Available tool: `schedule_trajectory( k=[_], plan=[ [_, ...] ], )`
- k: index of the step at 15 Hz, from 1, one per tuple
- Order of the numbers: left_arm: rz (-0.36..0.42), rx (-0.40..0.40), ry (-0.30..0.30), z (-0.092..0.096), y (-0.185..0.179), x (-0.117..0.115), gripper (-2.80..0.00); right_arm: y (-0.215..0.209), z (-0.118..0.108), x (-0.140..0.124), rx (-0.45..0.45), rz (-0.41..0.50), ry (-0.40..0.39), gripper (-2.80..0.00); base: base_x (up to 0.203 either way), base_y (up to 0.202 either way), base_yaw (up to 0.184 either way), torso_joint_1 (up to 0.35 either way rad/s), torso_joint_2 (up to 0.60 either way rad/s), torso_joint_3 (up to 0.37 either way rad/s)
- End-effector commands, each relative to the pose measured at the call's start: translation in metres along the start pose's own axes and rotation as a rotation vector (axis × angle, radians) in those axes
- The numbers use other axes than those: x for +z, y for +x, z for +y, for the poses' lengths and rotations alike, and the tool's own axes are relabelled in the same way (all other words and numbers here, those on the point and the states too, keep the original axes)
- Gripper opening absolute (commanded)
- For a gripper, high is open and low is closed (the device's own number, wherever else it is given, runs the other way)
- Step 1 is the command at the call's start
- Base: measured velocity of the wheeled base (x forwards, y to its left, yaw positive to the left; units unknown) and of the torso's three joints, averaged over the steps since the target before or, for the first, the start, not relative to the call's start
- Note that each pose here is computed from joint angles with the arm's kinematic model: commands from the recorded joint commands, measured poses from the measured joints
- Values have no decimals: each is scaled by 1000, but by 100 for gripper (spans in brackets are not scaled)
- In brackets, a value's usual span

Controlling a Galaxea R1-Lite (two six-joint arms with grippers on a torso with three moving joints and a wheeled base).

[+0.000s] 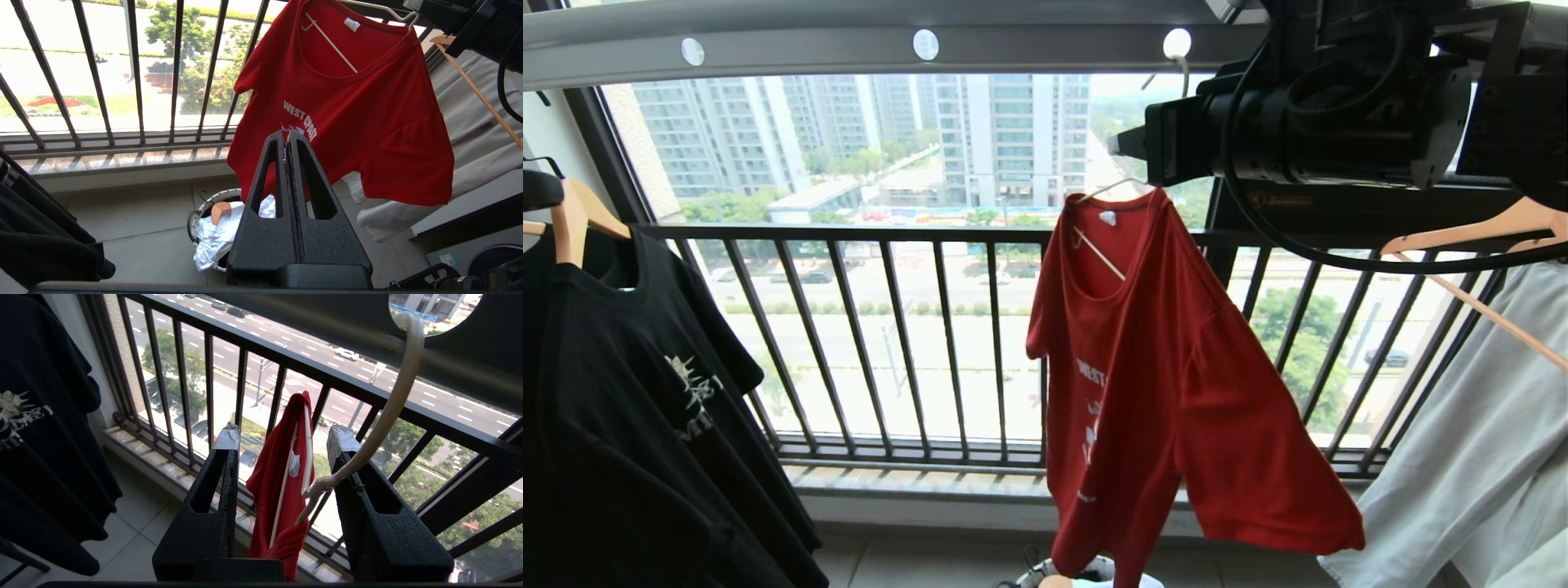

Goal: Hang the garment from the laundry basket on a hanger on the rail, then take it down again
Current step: Take the clothes off the clothes rack

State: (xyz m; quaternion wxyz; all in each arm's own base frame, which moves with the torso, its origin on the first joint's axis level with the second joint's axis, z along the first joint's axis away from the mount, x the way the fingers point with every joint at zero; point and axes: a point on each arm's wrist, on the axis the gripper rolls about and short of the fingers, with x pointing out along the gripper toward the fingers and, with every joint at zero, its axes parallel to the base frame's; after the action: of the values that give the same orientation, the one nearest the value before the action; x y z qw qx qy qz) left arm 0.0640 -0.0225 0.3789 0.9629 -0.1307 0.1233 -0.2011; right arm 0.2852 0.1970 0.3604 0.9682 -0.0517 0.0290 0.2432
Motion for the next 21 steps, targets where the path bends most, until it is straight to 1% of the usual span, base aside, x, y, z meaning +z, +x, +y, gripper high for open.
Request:
schedule_trajectory(
  k=[1,4,5,7,9,11,13,14,15,16,17,18,19,21],
  plan=[
    [7,0,-3,0,1,-1,-280,8,1,-4,1,12,-2,-280,0,0,0,0,0,0],
    [18,-3,-2,1,2,-2,-280,7,1,-4,1,10,-2,-280,0,0,0,0,0,0],
    [42,-43,-3,1,4,-5,-280,7,1,-4,1,10,-2,-280,0,0,0,0,0,0],
    [94,-162,-8,-1,6,-10,-280,7,1,-3,-1,10,-2,-280,0,0,0,0,0,0],
    [157,-239,-21,0,13,-17,-280,6,1,-3,0,8,-1,-280,0,0,0,0,0,0],
    [188,-303,-24,1,22,-26,-280,5,1,-1,2,4,-1,-280,0,0,0,0,0,0],
    [170,-363,-12,7,42,-44,-280,2,1,1,2,-1,0,-280,0,0,0,0,0,0],
    [138,-405,1,10,54,-53,-280,2,1,1,2,-1,0,-280,0,0,0,0,0,0],
    [74,-466,25,12,65,-59,-280,0,0,1,2,1,-1,-280,0,0,0,0,0,0],
    [33,-528,39,13,73,-61,-280,-1,0,1,2,11,-2,-280,0,0,0,0,0,0],
    [37,-594,36,14,88,-63,-280,-1,0,0,2,18,-3,-280,0,0,0,0,0,0],
    [67,-646,26,14,102,-60,-280,-1,0,0,4,20,-3,-280,0,0,0,0,0,0],
    [75,-690,28,11,113,-51,-280,-1,0,-1,4,23,-2,-280,0,0,0,0,0,0],
    [100,-741,23,9,138,-39,-280,0,1,-1,10,28,-2,-280,0,0,0,0,0,0]
  ],
)
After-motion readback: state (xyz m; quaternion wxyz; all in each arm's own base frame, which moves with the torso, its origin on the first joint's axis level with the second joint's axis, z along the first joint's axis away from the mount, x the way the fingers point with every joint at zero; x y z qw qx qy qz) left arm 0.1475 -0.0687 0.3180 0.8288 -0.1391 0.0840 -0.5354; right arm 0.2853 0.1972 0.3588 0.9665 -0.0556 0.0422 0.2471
